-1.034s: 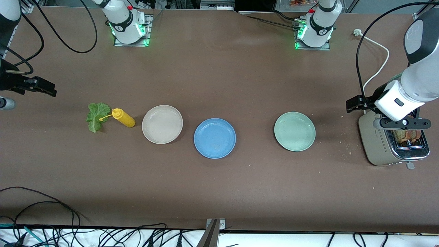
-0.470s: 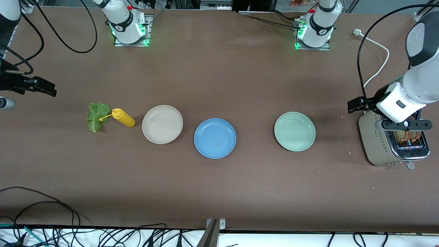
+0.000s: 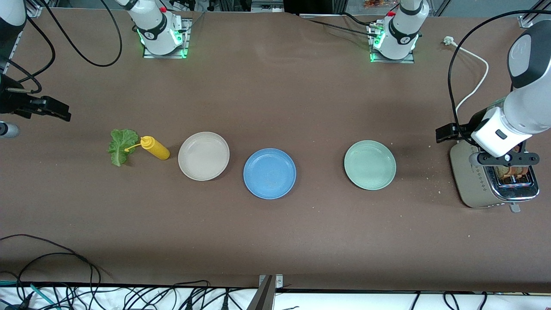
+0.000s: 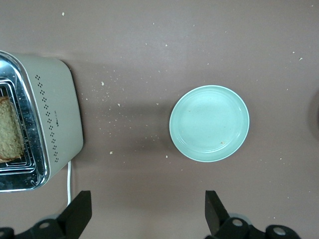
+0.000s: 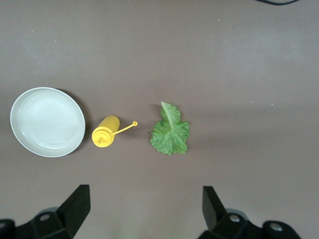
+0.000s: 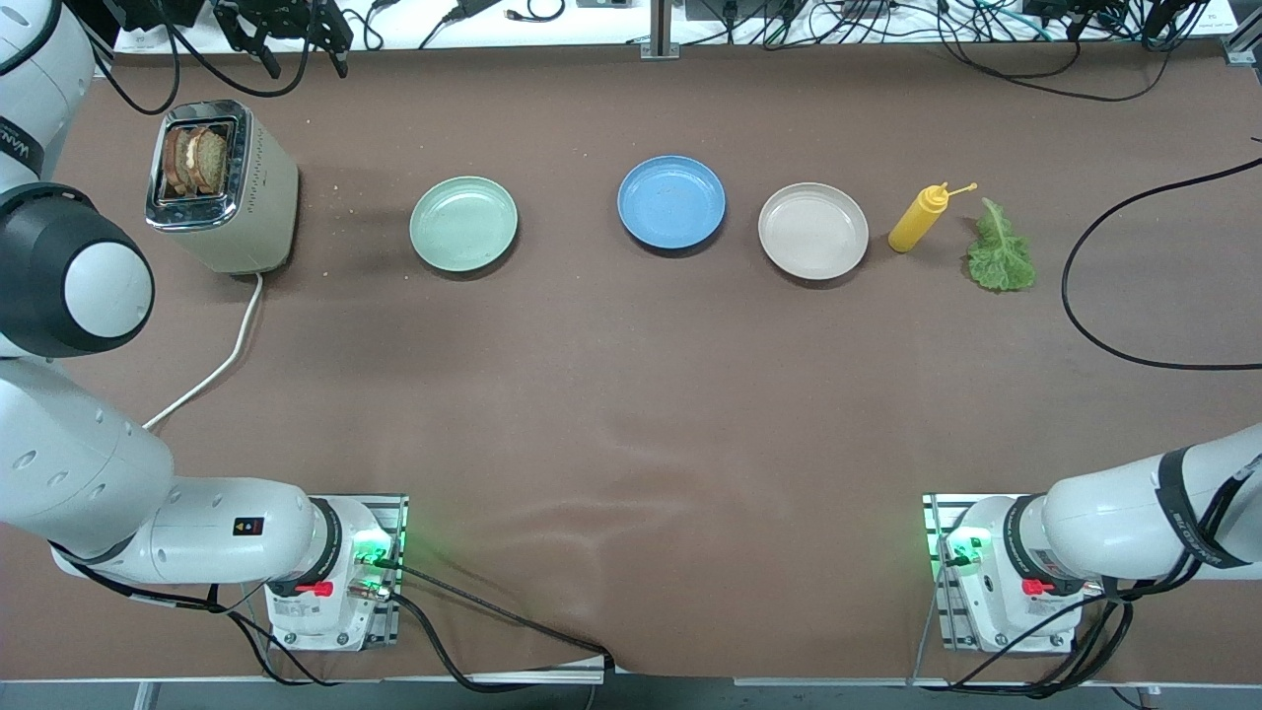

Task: Make sandwich in blue plate with both arms
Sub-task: 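Lower the left gripper over the toaster slot above the bread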

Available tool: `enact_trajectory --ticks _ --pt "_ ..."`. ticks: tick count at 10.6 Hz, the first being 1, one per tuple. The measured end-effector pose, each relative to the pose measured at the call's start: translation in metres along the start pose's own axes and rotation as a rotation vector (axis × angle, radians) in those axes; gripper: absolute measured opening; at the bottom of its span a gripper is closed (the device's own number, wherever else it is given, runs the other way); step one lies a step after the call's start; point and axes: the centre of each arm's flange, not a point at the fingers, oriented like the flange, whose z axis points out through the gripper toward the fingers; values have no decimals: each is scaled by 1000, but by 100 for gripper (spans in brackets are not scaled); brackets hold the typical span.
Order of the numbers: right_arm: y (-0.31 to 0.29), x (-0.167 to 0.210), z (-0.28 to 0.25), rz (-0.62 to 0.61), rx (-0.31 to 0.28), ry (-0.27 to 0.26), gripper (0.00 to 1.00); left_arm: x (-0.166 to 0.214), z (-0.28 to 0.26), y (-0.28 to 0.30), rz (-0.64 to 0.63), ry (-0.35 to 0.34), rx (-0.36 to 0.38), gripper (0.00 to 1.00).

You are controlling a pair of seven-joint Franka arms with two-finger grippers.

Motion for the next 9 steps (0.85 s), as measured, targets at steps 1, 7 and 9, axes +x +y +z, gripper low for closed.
enact_trajectory --ticks 1,7,9 --pt "0 0 0 0 0 0 100 1 3 -3 -5 -8 0 100" --pt "1 0 0 1 0 0 100 4 14 -50 -48 -28 -12 100" --pt "1 0 0 1 0 0 100 4 13 -43 -30 -26 -13 100"
